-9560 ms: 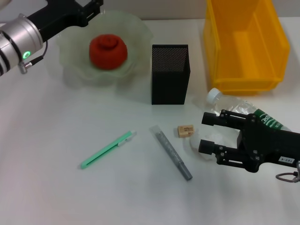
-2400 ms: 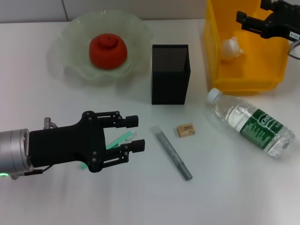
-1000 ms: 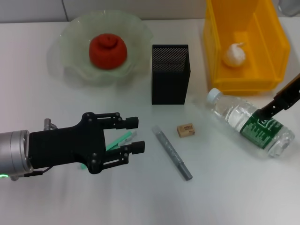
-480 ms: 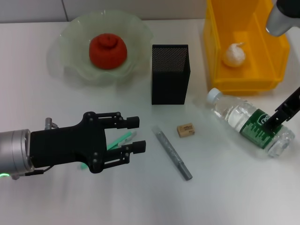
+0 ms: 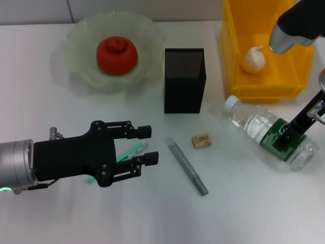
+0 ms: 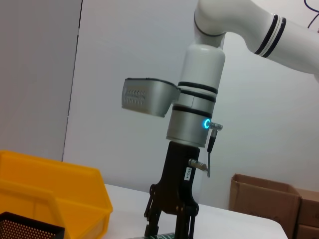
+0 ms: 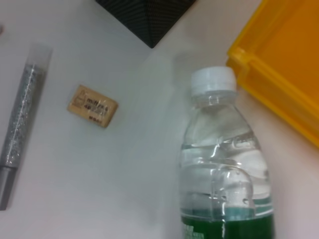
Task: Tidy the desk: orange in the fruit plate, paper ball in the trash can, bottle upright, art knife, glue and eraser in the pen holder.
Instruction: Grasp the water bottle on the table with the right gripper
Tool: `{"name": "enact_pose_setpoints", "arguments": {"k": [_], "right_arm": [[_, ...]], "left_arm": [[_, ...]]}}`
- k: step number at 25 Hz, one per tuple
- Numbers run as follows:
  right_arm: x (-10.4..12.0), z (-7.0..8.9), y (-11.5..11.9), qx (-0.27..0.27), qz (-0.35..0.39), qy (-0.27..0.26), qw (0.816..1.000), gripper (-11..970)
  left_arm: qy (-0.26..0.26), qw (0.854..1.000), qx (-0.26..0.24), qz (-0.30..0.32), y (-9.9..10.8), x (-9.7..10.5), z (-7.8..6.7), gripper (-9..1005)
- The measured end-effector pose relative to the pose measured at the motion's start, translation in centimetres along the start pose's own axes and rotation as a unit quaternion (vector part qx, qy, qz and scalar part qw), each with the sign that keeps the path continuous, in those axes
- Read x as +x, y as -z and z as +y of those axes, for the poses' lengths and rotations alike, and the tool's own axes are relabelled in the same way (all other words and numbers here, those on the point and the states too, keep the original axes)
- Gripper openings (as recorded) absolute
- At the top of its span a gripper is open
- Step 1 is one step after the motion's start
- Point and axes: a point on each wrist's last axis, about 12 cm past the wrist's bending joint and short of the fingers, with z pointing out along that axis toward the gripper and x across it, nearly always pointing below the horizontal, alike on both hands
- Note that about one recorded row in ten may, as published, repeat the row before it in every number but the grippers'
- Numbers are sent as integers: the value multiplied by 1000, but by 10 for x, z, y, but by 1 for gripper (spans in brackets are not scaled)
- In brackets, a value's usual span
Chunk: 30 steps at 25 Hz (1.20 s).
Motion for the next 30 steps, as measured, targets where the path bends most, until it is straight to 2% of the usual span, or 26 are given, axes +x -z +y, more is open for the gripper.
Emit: {"name": "enact_pose_setpoints", "arguments": {"k": [12, 30], "right_arm": [[-3, 3, -20, -5, 18, 7, 1000, 823], [-9, 4, -26, -8, 0, 15, 1000, 805]], "left_arm": [[2, 1000, -1, 0, 1, 1, -1, 527], [6, 1000, -1, -2, 0, 2, -1, 527]]}}
